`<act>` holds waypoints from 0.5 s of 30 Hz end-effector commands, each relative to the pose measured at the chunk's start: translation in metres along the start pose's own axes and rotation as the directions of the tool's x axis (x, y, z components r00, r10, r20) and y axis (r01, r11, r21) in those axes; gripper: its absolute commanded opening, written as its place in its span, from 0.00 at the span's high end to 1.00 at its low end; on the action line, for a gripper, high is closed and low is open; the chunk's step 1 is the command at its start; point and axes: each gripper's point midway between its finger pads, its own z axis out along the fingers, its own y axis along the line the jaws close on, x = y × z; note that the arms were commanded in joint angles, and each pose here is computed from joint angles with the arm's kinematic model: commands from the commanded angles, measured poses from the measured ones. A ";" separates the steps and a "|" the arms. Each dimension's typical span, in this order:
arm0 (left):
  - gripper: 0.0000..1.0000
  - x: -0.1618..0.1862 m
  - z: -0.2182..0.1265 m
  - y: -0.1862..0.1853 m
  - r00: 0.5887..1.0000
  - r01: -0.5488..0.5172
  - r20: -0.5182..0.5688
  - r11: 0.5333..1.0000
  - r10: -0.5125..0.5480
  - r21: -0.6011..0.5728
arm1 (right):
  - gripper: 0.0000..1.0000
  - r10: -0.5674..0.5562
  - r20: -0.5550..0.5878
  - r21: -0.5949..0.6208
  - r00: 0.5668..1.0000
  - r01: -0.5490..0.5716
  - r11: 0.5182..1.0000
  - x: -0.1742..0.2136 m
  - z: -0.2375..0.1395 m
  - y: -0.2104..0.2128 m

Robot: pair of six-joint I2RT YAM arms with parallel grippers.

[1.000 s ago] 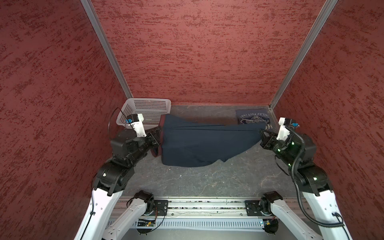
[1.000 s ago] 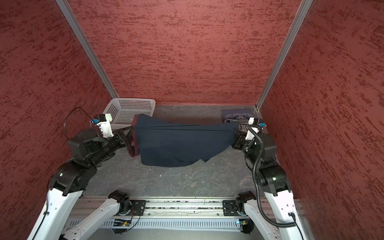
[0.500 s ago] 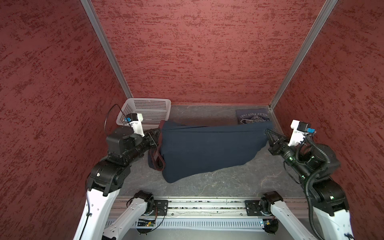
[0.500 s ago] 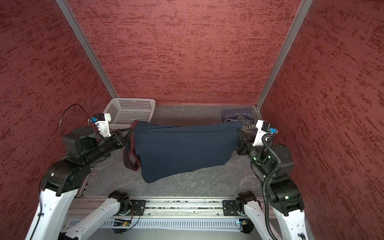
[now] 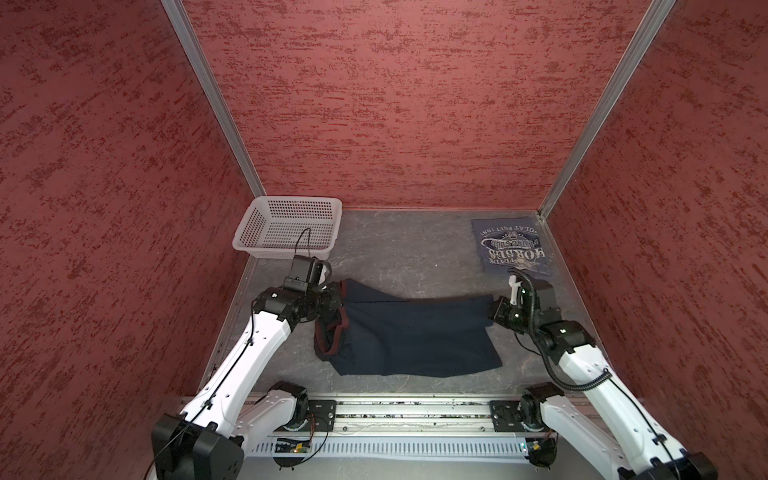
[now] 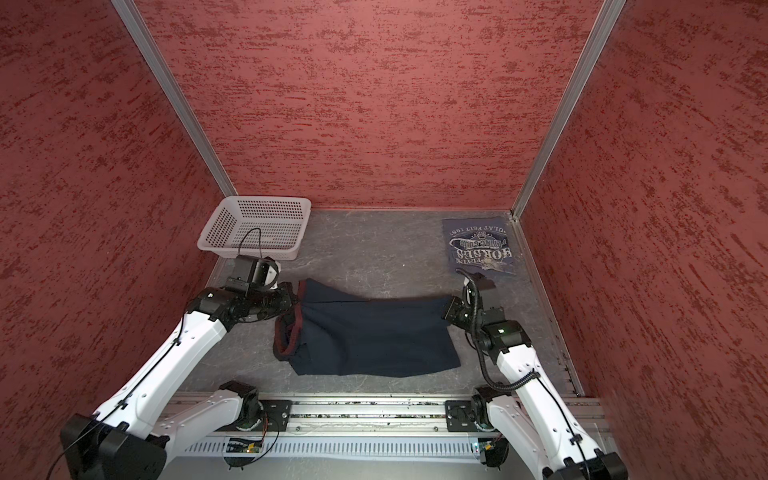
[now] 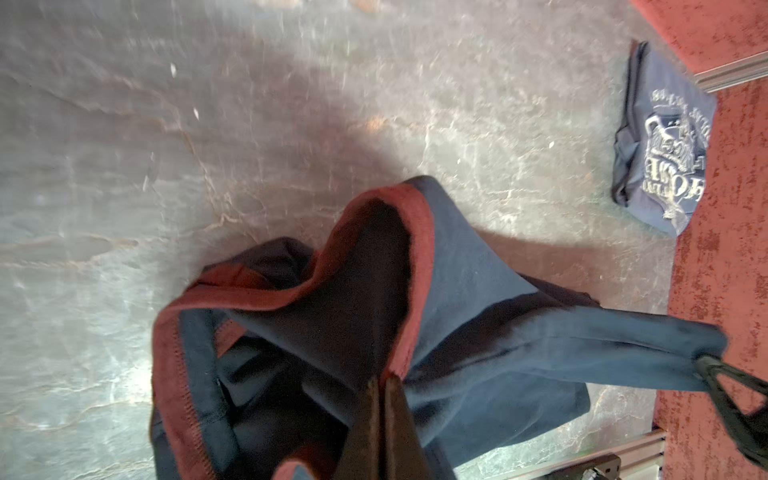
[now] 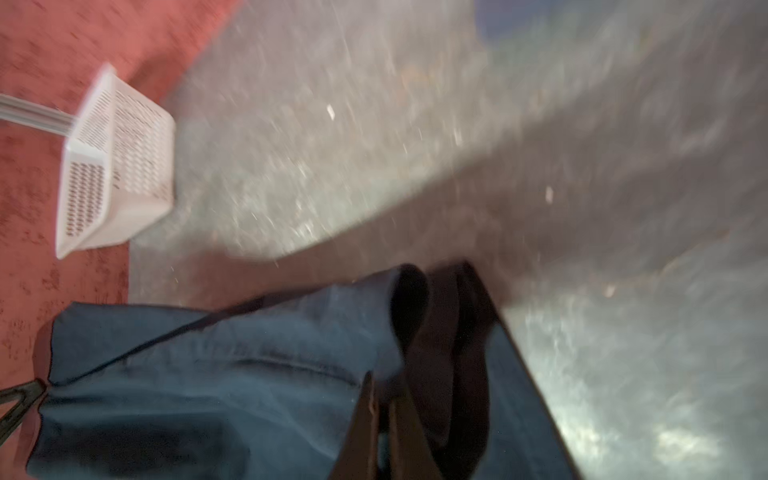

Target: Fold and stack the tank tops

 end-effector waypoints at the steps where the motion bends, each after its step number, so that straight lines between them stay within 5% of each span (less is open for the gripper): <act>1: 1.00 0.008 0.006 -0.001 0.999 0.033 0.019 0.997 -0.035 0.070 | 0.97 0.060 -0.036 -0.149 0.998 -0.065 0.987 0.009 0.006 0.019; 8: 1.00 0.021 0.011 0.000 0.999 0.029 0.019 0.991 -0.032 0.132 | 0.76 0.022 -0.041 -0.216 0.999 -0.031 0.976 0.017 0.008 0.022; 15: 1.00 0.015 0.008 -0.002 0.999 0.020 0.039 0.993 -0.025 0.120 | 0.69 0.026 -0.059 -0.177 0.998 -0.036 0.984 0.020 0.019 0.012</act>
